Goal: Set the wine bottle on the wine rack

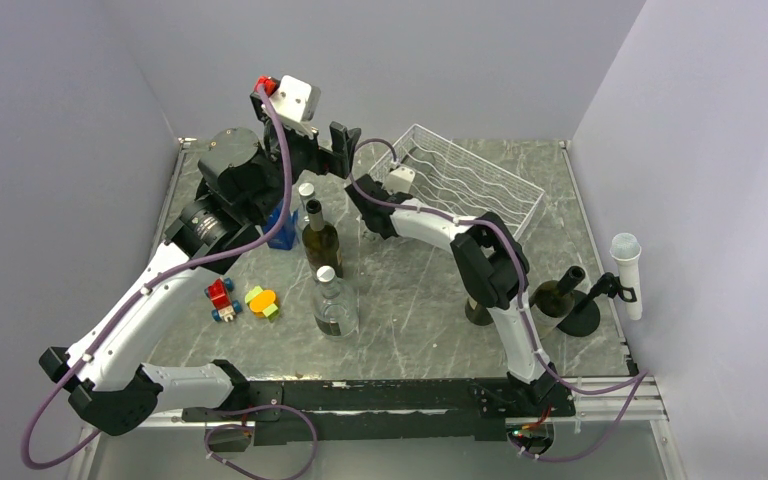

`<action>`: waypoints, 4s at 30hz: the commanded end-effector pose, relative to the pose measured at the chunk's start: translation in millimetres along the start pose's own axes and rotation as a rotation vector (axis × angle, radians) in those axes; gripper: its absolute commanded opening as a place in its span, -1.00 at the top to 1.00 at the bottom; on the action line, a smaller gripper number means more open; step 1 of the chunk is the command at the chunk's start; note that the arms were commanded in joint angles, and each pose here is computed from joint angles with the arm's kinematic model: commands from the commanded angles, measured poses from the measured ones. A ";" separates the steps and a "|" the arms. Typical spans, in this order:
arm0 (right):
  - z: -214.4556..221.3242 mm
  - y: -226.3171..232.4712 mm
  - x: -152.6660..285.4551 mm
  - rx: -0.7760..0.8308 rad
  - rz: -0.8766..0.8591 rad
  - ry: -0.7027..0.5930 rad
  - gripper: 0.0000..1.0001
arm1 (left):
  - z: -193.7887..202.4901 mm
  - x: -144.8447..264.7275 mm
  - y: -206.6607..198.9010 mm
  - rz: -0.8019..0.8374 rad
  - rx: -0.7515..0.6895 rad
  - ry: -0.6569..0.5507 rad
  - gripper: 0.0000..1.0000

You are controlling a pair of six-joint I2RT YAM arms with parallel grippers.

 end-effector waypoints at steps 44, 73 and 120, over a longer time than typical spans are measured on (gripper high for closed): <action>-87.8 -17.3 255.7 0.528 -0.968 -0.196 -0.80 | -34.6 68.6 -12.0 0.178 0.040 -0.099 -0.99; -71.5 85.2 261.4 0.622 -1.075 -0.367 0.22 | -84.5 122.9 -11.7 0.244 0.089 -0.314 -0.99; -239.2 -152.3 408.2 0.271 -0.823 -0.723 1.00 | 118.6 15.0 -90.5 0.773 0.083 0.231 -0.99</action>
Point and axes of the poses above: each gripper's point midway between its finger pads, its own x axis back along the fingers, its own y axis along the line the jaws close on, z = x × y, the point moved 4 cm from there along x, back along the fingers, and after that the axes turned 11 degrees about x, right-handed, at the moved point
